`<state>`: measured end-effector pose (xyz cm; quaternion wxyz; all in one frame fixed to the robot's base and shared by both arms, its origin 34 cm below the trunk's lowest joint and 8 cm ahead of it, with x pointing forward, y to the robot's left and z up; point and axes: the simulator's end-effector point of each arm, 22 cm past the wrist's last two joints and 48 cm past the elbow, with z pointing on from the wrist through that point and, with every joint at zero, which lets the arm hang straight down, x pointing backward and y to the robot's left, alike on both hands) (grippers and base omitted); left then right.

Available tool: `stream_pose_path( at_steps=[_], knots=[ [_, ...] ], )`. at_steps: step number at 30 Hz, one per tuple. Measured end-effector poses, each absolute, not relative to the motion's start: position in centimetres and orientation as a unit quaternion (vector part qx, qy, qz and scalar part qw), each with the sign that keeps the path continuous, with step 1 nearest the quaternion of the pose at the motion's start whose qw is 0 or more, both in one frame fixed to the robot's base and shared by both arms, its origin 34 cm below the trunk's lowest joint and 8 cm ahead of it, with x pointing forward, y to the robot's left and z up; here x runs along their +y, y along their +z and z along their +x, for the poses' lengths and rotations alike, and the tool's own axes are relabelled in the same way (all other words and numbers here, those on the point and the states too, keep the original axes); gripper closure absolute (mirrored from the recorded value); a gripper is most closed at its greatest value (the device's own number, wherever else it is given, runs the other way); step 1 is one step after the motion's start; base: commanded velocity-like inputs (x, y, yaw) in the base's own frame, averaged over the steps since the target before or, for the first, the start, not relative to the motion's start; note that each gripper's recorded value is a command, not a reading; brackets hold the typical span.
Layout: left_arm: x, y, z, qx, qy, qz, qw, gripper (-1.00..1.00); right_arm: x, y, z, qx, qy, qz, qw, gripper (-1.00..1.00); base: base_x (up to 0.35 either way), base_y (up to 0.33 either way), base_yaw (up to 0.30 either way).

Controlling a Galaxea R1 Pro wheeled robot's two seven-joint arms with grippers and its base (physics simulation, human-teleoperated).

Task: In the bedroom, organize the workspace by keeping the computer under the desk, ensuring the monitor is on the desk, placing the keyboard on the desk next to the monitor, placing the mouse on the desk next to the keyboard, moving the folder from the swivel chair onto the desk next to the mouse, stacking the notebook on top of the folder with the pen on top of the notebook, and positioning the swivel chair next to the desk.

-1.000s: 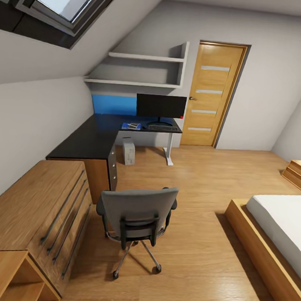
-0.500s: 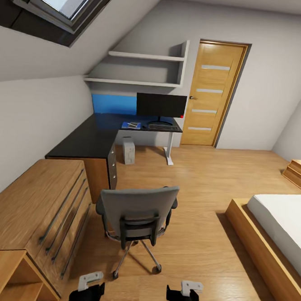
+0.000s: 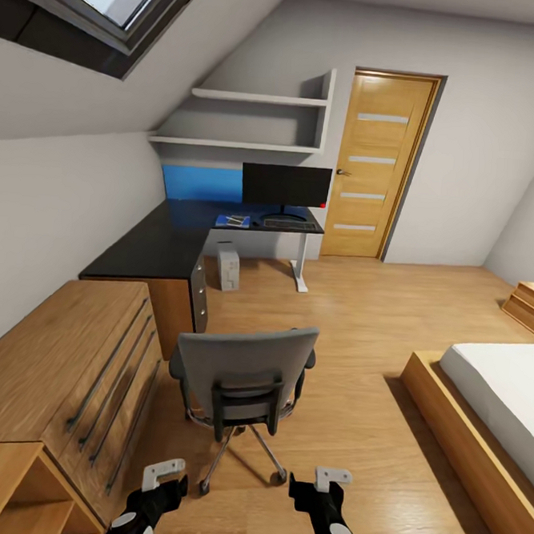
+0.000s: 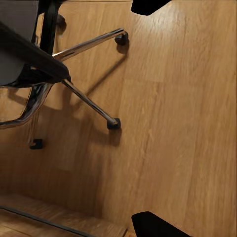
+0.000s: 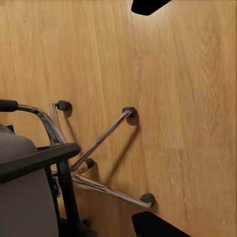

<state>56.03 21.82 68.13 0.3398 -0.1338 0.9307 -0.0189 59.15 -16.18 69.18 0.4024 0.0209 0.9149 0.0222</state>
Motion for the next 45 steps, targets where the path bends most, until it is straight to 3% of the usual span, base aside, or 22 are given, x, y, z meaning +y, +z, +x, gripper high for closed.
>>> stream_pose_path(
  at_steps=[9, 45],
  knots=[
    [22.5, 71.9, 61.3, 0.905, -0.021, -0.138, 0.402, -1.0, -15.2, 70.1, 61.2, 0.902, 0.033, 0.013, 0.43, -1.0, 0.0, 0.0, 0.0],
    [20.8, 65.2, 60.1, 0.907, 0.0, -0.109, 0.406, -1.0, -11.5, 72.3, 66.2, 0.845, 0.066, -0.002, 0.531, -1.0, 0.0, 0.0, 0.0]
  ],
)
